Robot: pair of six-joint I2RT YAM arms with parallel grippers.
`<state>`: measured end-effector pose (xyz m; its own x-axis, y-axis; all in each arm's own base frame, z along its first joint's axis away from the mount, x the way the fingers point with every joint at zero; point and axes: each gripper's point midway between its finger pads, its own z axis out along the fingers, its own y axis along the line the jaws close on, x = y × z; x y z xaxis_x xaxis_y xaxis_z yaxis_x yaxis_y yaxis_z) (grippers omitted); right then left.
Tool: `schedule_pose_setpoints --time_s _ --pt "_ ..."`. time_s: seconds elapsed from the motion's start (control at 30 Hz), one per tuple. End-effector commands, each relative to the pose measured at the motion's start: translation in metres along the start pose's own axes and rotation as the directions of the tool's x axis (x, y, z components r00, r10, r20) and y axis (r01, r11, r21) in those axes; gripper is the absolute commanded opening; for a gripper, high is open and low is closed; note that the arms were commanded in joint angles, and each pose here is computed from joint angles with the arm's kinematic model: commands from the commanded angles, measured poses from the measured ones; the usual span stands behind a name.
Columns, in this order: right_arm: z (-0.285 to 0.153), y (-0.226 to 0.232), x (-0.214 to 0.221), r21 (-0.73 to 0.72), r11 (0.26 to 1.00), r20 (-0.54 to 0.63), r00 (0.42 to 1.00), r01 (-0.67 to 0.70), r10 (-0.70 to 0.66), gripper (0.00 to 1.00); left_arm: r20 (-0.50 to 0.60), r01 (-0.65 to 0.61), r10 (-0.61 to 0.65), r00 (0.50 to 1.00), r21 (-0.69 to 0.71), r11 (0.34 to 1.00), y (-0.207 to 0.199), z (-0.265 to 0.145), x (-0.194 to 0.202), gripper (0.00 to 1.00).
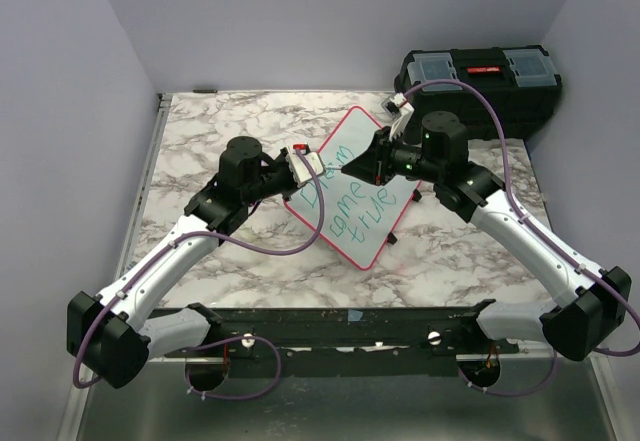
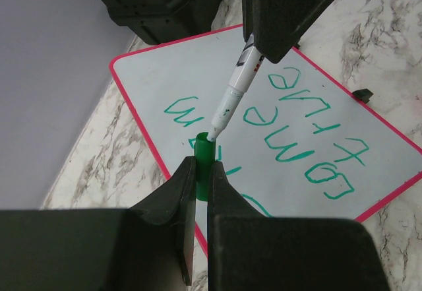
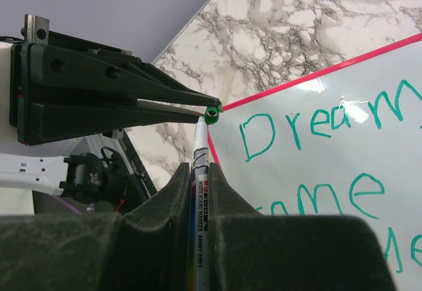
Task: Write a sentence on the whiteboard
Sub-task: Insert the whiteboard marker without the cap into the pen cap.
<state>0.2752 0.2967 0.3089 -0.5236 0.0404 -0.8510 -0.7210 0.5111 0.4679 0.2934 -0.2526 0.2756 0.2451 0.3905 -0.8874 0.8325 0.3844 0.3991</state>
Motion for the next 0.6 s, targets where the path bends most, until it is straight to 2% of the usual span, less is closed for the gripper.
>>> schedule_pose_setpoints --time_s 0.0,0.57 --pt "0.000 0.001 0.003 0.004 1.000 -0.004 1.000 -0.005 0.005 0.01 0.045 -0.026 0.027 0.999 -0.013 1.000 0.004 -0.005 -0.018 0.00" --pt "-0.003 0.004 -0.010 0.007 1.000 0.037 0.999 0.004 -0.005 0.01 0.033 -0.028 0.029 0.999 -0.021 0.999 0.002 -0.007 -0.012 0.00"
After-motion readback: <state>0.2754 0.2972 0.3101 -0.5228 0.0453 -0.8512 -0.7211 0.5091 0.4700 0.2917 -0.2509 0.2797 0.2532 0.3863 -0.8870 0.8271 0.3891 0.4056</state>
